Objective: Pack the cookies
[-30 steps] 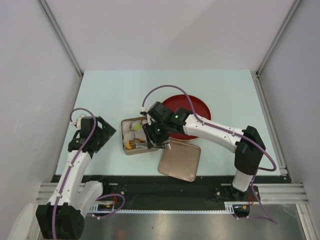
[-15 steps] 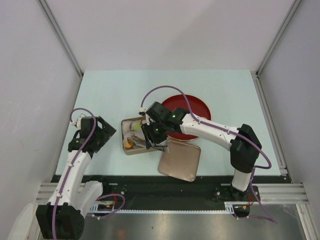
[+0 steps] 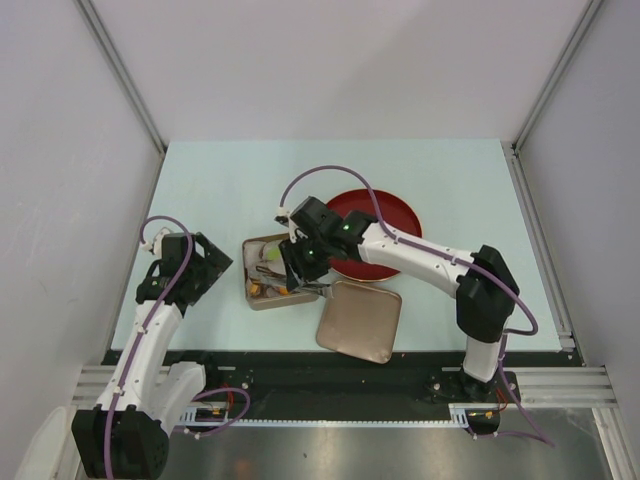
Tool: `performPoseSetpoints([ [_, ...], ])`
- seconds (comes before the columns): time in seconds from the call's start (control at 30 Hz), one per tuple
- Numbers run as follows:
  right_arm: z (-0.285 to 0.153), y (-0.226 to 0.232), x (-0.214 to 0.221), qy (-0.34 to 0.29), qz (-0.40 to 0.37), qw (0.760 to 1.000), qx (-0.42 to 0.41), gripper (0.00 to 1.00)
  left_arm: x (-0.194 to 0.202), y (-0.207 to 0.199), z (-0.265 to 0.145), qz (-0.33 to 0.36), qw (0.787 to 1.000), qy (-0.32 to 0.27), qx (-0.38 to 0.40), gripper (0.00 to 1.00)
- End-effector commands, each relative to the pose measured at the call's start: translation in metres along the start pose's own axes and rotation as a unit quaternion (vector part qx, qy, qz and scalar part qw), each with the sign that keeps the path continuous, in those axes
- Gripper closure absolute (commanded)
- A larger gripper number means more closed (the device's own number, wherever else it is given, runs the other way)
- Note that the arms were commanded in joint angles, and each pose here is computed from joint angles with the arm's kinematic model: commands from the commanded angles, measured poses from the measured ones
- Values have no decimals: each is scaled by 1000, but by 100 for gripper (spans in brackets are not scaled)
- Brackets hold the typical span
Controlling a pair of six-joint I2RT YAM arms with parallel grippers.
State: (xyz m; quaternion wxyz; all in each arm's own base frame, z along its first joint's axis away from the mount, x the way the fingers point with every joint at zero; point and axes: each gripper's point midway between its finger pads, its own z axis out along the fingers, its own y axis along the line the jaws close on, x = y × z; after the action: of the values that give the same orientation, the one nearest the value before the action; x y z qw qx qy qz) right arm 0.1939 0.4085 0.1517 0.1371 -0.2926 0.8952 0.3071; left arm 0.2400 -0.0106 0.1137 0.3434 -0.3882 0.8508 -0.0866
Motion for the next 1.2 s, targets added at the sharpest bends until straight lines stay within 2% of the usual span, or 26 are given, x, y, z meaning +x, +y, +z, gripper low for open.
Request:
performPoseSetpoints([
  [0.0, -3, 19, -25, -29, -8, 999, -33, 59, -4, -3, 1, 4, 1000, -9, 9, 0],
  [0.3, 3, 6, -41, -41, 3, 999, -29, 60, -3, -1, 2, 5, 1000, -8, 8, 0],
  [0.53, -30, 4, -66, -89, 3, 996, -27, 60, -4, -1, 2, 5, 1000, -9, 6, 0],
  [1.17, -34, -4, 7, -16, -2, 1000, -12, 61, -2, -1, 5, 4, 1000, -6, 5, 0],
])
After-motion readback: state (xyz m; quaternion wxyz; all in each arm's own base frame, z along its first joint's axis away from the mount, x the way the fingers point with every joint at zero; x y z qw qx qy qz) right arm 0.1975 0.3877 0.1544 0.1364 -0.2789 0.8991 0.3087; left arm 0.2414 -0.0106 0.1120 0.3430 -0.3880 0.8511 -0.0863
